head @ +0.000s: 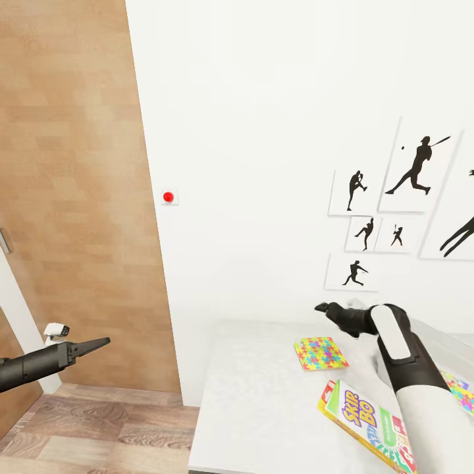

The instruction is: Put all the toys in the child's room - the three board games (two on the bed and one on the table), the two jigsaw puzzles on the table, and the tennis ball on the table - inside the toy box on the table in the child's room.

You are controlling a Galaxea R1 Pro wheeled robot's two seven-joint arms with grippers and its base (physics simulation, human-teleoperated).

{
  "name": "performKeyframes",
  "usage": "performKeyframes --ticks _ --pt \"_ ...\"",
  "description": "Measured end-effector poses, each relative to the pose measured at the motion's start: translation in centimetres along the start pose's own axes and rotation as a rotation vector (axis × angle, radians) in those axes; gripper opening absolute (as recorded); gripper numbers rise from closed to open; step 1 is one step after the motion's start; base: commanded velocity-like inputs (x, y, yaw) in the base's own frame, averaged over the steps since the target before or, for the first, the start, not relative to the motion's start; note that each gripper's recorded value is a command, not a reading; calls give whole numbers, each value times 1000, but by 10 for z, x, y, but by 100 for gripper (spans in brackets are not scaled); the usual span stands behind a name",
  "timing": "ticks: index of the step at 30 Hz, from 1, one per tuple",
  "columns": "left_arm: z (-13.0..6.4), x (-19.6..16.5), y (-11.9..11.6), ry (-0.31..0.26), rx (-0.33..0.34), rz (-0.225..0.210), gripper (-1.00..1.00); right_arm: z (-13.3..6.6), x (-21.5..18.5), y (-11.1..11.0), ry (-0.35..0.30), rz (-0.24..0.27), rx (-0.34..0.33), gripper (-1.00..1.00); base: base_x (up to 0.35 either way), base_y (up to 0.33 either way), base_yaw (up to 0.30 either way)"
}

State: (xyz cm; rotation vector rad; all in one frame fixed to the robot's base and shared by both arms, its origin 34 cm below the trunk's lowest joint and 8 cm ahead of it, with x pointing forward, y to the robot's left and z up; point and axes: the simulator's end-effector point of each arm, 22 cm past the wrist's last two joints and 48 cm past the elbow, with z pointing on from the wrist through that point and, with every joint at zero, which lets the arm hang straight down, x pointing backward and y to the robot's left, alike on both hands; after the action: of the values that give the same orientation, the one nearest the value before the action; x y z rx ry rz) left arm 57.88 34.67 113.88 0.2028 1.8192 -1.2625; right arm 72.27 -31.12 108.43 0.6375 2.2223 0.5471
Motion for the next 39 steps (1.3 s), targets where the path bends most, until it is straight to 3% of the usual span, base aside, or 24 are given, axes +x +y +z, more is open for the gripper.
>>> performKeyframes --ticks 6,17,39 --pt "0 0 0 0 -1 0 100 10 -21 3 47 -9 110 100 0 0 0" --pt "-3 -2 1 -2 -5 3 100 15 -47 24 94 -27 166 100 0 0 0" --pt "-4 -2 1 -3 -6 4 100 -9 -107 28 9 -185 311 100 0 0 0"
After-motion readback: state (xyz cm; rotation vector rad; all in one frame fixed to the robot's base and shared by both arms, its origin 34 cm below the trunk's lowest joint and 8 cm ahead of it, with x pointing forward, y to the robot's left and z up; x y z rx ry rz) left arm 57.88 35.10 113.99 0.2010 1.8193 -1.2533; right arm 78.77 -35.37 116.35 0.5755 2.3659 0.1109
